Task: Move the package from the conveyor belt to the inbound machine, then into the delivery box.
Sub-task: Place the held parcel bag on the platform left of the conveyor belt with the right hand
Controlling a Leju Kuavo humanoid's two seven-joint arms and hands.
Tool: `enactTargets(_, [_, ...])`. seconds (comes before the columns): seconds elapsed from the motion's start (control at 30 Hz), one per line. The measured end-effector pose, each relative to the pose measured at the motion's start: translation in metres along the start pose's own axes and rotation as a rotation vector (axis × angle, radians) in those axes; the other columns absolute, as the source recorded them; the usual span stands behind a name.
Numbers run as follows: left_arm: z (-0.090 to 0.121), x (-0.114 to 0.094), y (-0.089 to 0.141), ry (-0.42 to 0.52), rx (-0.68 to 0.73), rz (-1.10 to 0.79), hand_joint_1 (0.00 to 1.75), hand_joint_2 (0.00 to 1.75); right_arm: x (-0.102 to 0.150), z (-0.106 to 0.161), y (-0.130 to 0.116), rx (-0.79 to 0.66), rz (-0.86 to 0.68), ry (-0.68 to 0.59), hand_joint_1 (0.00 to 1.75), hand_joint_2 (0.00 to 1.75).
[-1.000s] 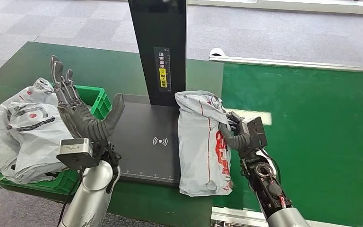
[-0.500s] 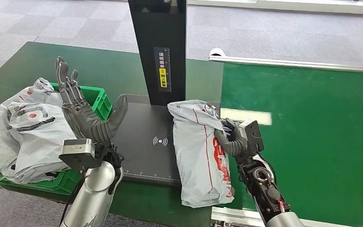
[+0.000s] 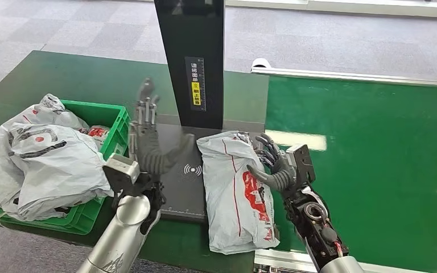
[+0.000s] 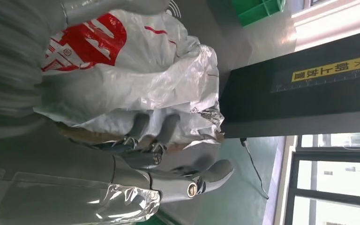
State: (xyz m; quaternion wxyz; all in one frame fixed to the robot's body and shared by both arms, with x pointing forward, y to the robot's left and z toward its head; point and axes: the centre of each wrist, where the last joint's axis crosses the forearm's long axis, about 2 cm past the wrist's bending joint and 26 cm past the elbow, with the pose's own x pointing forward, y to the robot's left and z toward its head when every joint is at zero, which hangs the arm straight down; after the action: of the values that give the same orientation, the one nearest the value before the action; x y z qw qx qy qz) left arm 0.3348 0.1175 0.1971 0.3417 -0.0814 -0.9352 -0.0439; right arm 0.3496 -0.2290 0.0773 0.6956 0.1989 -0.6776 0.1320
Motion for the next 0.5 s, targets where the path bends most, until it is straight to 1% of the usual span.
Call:
enactTargets(0.1, [0.007, -0.009, -0.006, 0.051, -0.089, 0.03, 0.0, 1.75, 0.003, -0.003, -0.002, 0.006, -0.006, -0.002, 0.0, 1.75])
enactTargets(0.33, [0.012, -0.017, -0.008, 0.107, -0.135, 0.02, 0.0, 1.75, 0.003, -0.005, -0.003, 0.007, -0.003, 0.006, 0.0, 1.75])
enactTargets(0.5, [0.015, -0.02, -0.008, 0.153, -0.215, 0.008, 0.0, 1.75, 0.003, -0.006, -0.004, -0.014, 0.02, 0.006, 0.0, 1.75])
